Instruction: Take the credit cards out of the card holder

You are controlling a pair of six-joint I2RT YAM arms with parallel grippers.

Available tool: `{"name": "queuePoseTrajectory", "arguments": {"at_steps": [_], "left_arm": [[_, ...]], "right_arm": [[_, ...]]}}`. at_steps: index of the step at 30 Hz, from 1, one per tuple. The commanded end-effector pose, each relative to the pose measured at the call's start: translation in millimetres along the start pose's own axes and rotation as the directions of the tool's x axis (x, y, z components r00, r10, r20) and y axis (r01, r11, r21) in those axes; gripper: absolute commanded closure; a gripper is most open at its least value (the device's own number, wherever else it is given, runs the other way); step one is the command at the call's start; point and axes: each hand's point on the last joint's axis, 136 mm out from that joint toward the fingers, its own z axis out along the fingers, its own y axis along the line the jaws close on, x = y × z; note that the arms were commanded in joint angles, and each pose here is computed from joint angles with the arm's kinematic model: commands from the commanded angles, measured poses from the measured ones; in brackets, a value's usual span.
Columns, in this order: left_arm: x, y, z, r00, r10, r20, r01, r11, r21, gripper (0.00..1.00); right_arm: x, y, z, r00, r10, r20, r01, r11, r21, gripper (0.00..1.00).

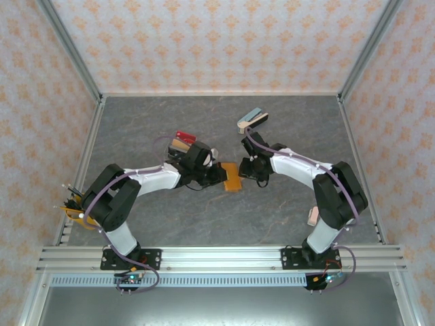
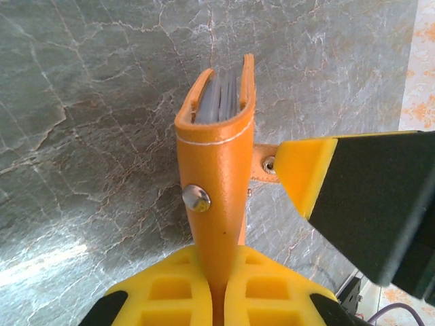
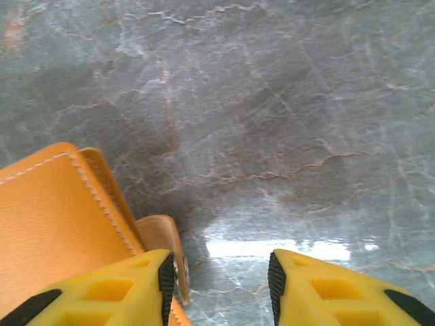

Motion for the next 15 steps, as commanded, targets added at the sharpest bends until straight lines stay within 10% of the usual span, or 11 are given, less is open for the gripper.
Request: {"name": "queuePoseTrajectory", "arguments": {"at_steps": [1, 11, 15], "left_arm": [[-1.4, 0.1, 3.5, 1.0, 0.014, -0.02, -0.014, 1.0, -0.017, 0.96], [-1.4, 11.2, 7.5, 1.0, 0.002, -0.025, -0.003, 0.998, -0.068, 0.91], [-4.5, 11.8, 3.6, 1.0, -0.003, -0.011, 0.002, 0.996, -0.094, 0.73]], "right_arm": [[-2.2, 8.9, 3.1, 1.0, -0.018, -0.013, 0.018, 0.999, -0.043, 0.57], [1.2, 11.2, 19.6, 0.996, -0.034, -0.079, 0.031, 0.999, -0.03, 0.71], [3.3, 7.4, 20.5, 0.996, -0.034, -0.086, 0.033, 0.999, -0.014, 0.83]]}}
